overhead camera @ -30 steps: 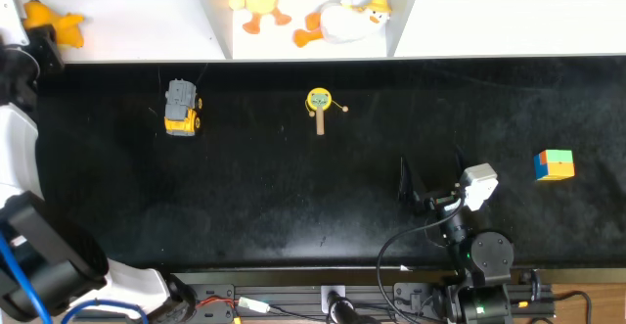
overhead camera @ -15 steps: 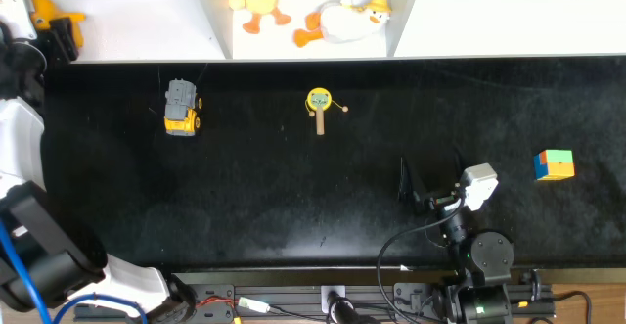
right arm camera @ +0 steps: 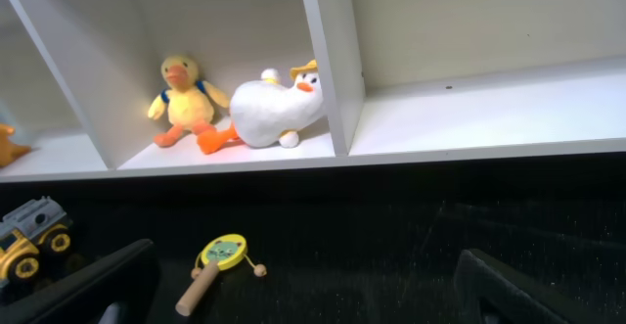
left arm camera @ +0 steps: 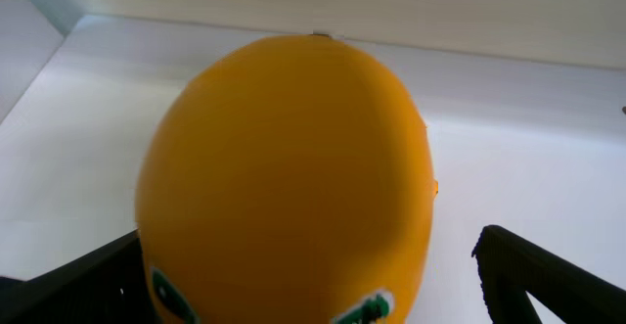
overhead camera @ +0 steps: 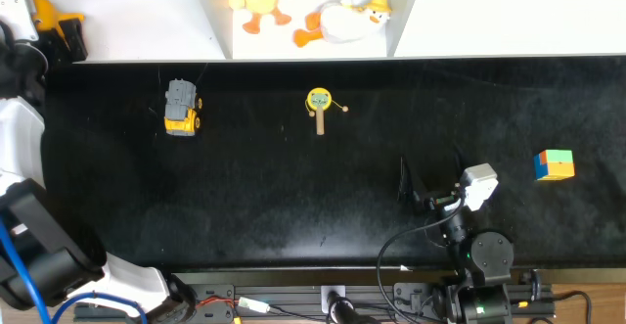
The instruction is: Store Toys
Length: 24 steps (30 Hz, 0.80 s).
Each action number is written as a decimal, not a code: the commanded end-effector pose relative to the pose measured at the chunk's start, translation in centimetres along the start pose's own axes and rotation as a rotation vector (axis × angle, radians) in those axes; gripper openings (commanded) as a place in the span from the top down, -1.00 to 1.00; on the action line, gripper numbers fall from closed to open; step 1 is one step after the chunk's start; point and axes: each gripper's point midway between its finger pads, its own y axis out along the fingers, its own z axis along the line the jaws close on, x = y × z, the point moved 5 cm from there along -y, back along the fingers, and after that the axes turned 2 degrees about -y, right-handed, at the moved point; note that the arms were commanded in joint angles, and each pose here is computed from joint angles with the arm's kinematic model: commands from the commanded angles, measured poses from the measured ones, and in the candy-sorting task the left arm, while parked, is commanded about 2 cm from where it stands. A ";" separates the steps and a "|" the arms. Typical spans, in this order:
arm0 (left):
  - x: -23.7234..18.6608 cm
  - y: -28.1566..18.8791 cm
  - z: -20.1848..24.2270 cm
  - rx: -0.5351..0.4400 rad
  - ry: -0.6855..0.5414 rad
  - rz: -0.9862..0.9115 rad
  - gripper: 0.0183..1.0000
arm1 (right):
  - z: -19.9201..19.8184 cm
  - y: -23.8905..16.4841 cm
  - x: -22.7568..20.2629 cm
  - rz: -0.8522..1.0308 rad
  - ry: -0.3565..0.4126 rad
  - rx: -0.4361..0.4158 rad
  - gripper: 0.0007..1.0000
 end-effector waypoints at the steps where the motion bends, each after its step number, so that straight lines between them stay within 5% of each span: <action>1: 2.9 -3.3 -1.1 -0.006 0.022 -0.059 -1.00 | -0.1 0.0 -0.3 -0.001 0.007 -0.008 -0.99; 13: 0.6 -12.0 -3.6 0.017 -0.039 0.152 -1.00 | -0.1 0.0 -0.3 -0.001 0.007 -0.007 -0.99; 24: -5.3 -12.4 -9.9 -0.144 0.019 0.428 -1.00 | -0.1 0.0 -0.3 -0.001 0.007 -0.008 -0.99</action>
